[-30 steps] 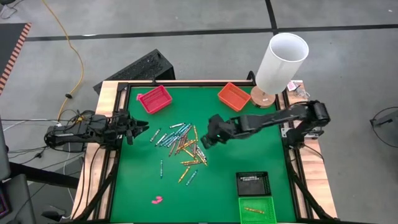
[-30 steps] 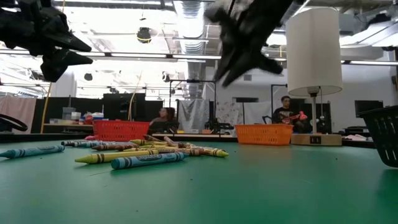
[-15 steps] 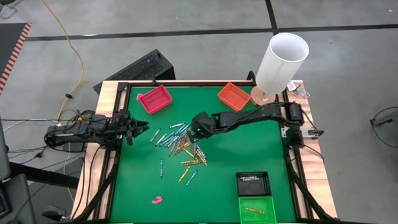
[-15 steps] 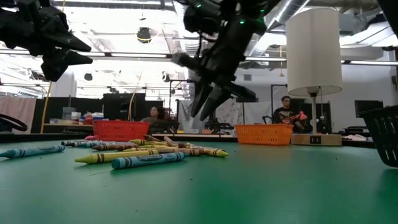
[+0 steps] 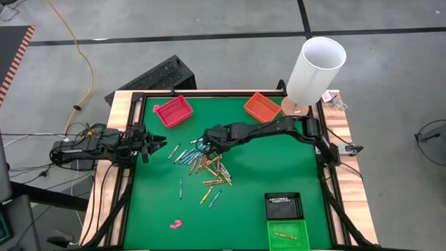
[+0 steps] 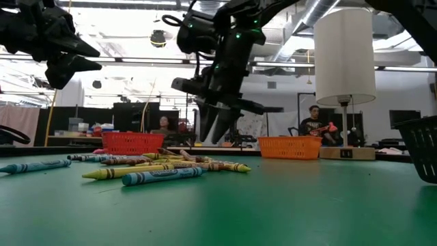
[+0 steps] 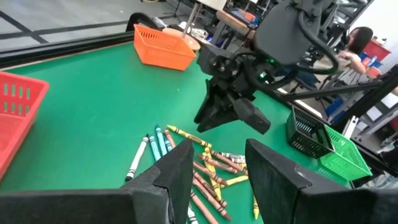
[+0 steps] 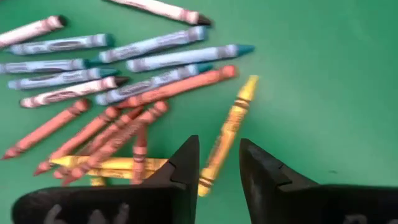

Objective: Sort crayons
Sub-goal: Put the yellow crayon into the green bin

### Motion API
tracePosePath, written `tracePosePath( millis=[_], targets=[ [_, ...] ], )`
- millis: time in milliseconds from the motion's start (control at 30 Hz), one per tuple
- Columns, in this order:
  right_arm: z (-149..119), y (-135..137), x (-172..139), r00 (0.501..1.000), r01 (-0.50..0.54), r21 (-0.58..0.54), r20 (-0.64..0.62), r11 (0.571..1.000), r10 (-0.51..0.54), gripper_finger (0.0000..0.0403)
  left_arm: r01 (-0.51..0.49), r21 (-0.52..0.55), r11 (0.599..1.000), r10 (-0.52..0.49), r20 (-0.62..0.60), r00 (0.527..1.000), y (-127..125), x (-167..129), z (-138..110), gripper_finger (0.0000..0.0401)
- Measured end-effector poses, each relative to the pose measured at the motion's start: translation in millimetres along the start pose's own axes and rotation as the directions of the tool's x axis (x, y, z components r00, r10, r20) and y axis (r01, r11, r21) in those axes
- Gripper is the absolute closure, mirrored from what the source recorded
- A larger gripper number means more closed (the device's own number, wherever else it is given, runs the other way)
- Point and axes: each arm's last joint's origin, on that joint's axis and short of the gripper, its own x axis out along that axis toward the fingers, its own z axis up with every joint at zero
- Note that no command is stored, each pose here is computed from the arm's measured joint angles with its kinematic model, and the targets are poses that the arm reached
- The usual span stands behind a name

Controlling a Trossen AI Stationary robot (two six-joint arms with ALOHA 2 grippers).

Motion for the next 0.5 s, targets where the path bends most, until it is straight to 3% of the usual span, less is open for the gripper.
tracePosePath(
  millis=[267, 500],
  targets=[
    [3.3, -5.9, 1.5, 1.000, 0.027, 0.035, -0.013, 0.999, -0.026, 0.0237, -0.002, 0.011, 1.000, 0.002, -0.003, 1.000, 0.2, 0.0, -0.3, 0.0266],
    [3.6, -6.4, 1.5, 0.999, 0.043, 0.035, 0.004, 0.998, -0.043, 0.0243, -0.002, 0.022, 1.000, 0.002, -0.003, 1.000, 0.2, 0.0, -0.3, 0.0266]
  ],
)
